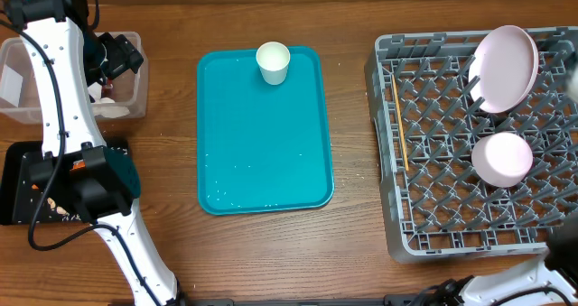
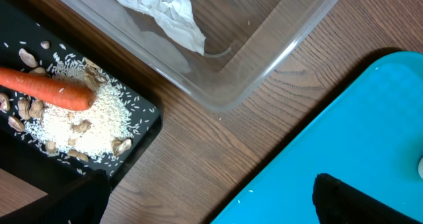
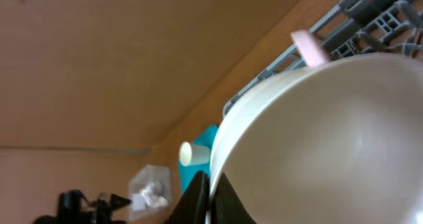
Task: Sort waste into correct bins and load items into the dishwasher rack
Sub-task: 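Carry the white bowl right over the dish rack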
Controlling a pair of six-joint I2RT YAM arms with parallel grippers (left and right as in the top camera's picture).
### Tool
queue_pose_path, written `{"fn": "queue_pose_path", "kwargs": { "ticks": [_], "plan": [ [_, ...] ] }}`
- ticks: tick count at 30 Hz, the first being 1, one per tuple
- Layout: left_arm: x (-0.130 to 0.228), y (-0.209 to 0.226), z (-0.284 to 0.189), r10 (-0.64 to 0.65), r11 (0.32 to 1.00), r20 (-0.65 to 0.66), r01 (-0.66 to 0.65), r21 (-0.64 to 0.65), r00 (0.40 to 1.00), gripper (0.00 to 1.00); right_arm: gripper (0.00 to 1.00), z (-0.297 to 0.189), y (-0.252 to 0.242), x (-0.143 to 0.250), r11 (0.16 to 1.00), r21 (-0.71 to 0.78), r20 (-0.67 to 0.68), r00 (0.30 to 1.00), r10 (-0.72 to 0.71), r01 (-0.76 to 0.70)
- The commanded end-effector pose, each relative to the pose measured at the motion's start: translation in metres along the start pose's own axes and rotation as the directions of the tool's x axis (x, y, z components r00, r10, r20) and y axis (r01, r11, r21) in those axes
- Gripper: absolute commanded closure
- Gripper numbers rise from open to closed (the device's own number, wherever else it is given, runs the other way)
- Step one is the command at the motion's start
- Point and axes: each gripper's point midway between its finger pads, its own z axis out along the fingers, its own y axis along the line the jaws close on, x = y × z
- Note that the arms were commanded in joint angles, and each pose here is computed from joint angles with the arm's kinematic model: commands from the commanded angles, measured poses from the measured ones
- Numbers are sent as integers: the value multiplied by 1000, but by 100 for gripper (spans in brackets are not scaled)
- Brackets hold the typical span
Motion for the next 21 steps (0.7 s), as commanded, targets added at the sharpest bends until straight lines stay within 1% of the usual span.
{"fn": "queue_pose_path", "kwargs": {
  "ticks": [1,5,8,12,17,21],
  "plan": [
    [1,3,-7,25,1000,19,-24,-9,1000,0,96,-10,10,-1,970,-225,71,995,-72,86],
    [2,3,-7,25,1000,12,-25,-13,1000,0,96,-10,-21,-3,933,-354,137,990,-15,63],
    [3,4,-7,25,1000,9,-25,-15,1000,0,96,-5,-48,-1,910,-412,167,986,29,43],
    [4,4,-7,26,1000,7,-26,-15,1000,0,96,5,-77,5,910,-411,182,983,25,53],
    [4,4,-7,25,1000,7,-25,-16,1000,0,96,10,-88,5,914,-398,190,982,-3,80],
    [4,4,-7,25,1000,6,-25,-15,1000,0,96,15,-98,7,934,-342,179,983,-42,102]
  ]
}}
